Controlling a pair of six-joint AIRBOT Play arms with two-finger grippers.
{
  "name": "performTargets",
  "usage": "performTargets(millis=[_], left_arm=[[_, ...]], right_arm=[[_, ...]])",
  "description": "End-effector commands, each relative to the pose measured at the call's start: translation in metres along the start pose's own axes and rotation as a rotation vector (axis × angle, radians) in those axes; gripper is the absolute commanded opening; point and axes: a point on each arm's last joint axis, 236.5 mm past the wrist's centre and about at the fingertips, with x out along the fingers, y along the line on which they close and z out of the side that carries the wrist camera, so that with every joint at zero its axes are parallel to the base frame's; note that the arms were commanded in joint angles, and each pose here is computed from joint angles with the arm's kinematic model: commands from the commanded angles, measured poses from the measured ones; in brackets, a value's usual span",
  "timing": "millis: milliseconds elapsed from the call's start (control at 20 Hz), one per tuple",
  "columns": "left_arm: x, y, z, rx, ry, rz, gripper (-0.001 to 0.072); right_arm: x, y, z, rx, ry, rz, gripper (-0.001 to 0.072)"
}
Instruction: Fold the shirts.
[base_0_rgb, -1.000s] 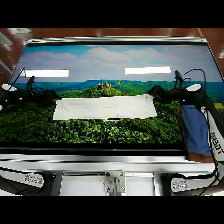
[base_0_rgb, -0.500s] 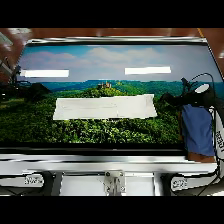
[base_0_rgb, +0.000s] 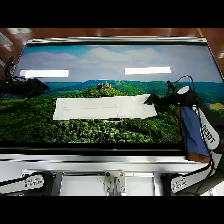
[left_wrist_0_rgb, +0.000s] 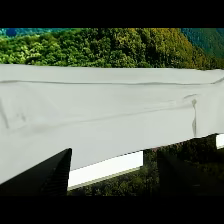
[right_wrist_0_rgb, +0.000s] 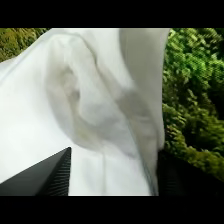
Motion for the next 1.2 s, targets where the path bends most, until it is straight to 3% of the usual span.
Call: performTargets(millis=[0, 100, 200, 250, 300, 350, 750, 800, 1150], left_arm=[[0.009, -0.022, -0.005, 0.043, 0.024, -0.025, 0.0582], [0.018, -0.036, -0.01, 0.072, 0.047, -0.044, 0.0582], [0.029, -0.053, -0.016, 0.103, 0.073, -0.063, 0.058], [0.036, -0.062, -0.022, 0.121, 0.094, -0.076, 0.0482], [0.045, -0.073, -0.029, 0.142, 0.12, -0.092, 0.0273], [0.057, -0.085, -0.035, 0.165, 0.14, -0.106, 0.0157], [0.196, -0.179, -0.098, 0.241, 0.226, -0.215, 0.0121], [0.21, -0.186, -0.112, 0.239, 0.25, -0.225, 0.0081], [0.258, -0.214, -0.187, 0.197, 0.409, -0.286, 0.0047]], right_arm=[[0.011, 0.0, -0.014, 0.06, 0.058, 0.0, 0.0417], [0.007, 0.008, -0.017, 0.079, 0.076, 0.035, 0.0079], [-0.008, 0.02, -0.021, 0.031, 0.096, 0.066, 0.007], [-0.021, 0.028, -0.021, -0.007, 0.095, 0.079, 0.007], [-0.036, 0.039, -0.022, -0.042, 0.091, 0.092, 0.007], [-0.051, 0.048, -0.023, -0.08, 0.08, 0.092, 0.007], [-0.153, 0.106, -0.06, -0.172, 0.016, 0.118, 0.007], [-0.161, 0.106, -0.067, -0.175, 0.022, 0.107, 0.007], [-0.204, 0.118, -0.088, -0.202, -0.047, 0.075, 0.007]])
